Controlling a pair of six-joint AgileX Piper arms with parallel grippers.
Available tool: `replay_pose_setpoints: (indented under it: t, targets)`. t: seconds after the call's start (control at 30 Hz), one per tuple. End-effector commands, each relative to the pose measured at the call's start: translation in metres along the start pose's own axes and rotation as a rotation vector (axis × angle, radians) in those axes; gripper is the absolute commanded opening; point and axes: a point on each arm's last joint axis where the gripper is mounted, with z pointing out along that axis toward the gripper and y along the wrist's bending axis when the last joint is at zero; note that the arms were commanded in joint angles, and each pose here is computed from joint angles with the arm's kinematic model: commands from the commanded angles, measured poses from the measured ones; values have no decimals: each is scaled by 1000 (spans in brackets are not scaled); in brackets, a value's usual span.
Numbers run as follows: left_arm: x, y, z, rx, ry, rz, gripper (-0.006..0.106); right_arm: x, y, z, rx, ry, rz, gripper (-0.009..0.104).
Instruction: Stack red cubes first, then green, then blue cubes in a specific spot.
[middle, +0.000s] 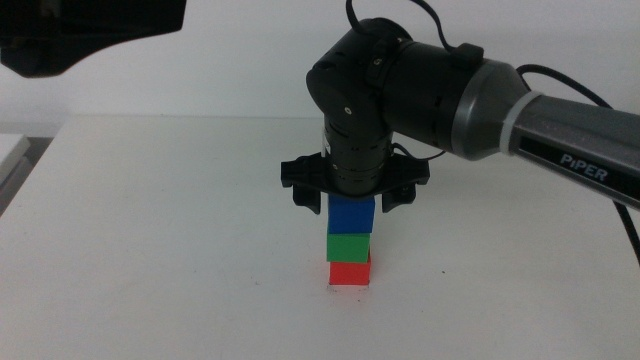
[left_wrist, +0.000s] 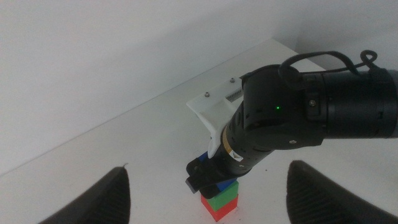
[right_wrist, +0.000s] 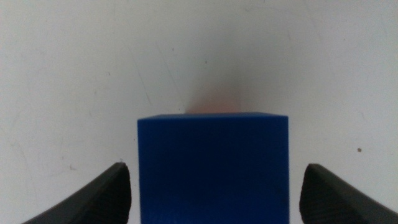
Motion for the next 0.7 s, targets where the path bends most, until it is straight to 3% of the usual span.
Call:
replay_pose_setpoints:
  t: [0.0,0.17,0.33,0.5,0.67]
  targets:
    - [-2,0,-1,0,-16,-3,82,-2,-6,-19,-15,-30,-30,93]
    - [-2,0,-1,0,-16,-3,82,-6,-48,-95,-93,-162,-81,93]
    - [-2,0,-1,0,-16,-3,82,13,-149,-152,-92,-335,-86,93]
    - [-2,0,-1,0,-16,-3,82,57,-243,-181,-58,-549,-66,93]
    - [-2,0,-1,0,-16,-3,82,87,-276,-187,-97,-665,-28,93]
